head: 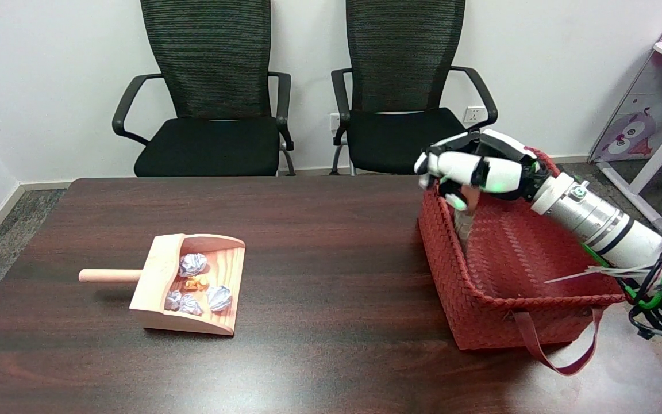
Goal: Place the broom in the basket.
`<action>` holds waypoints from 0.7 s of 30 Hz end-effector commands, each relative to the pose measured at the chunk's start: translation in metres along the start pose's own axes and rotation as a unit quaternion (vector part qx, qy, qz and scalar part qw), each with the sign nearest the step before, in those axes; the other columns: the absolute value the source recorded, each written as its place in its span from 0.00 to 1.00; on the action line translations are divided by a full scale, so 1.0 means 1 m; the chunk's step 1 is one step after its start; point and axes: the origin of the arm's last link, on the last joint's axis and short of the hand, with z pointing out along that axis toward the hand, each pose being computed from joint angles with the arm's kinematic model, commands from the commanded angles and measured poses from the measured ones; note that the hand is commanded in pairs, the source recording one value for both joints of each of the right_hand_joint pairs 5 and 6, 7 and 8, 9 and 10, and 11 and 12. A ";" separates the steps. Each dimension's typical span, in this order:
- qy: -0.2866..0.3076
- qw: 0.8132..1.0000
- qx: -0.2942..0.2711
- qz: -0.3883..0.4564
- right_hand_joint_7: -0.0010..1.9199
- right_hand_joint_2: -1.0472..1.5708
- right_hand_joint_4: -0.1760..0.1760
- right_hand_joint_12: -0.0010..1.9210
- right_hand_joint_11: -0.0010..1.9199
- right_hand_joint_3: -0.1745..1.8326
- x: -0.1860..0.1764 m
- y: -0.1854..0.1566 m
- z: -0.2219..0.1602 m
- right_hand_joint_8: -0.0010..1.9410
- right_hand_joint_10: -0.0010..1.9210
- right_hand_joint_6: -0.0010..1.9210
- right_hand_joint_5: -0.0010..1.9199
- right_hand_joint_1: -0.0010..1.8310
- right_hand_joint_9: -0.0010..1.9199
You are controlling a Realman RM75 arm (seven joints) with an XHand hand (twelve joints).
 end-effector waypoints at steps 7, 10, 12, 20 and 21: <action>-0.002 0.999 0.043 -0.026 0.30 0.53 0.11 0.43 0.43 0.82 -0.003 -0.020 0.012 0.29 0.28 0.30 0.30 0.47 0.28; -0.003 0.998 0.057 -0.026 0.29 0.54 0.10 0.42 0.42 0.78 -0.003 -0.026 0.014 0.28 0.27 0.28 0.29 0.46 0.27; -0.002 0.997 0.067 -0.027 0.27 0.54 0.09 0.41 0.41 0.76 -0.002 -0.030 0.014 0.27 0.26 0.27 0.27 0.46 0.26; 0.060 0.988 0.136 -0.036 0.24 0.55 0.05 0.33 0.33 0.74 0.017 -0.051 0.009 0.24 0.20 0.24 0.24 0.44 0.20; 0.072 0.986 0.143 -0.041 0.23 0.56 0.03 0.33 0.33 0.73 0.021 -0.054 0.008 0.23 0.20 0.23 0.23 0.44 0.20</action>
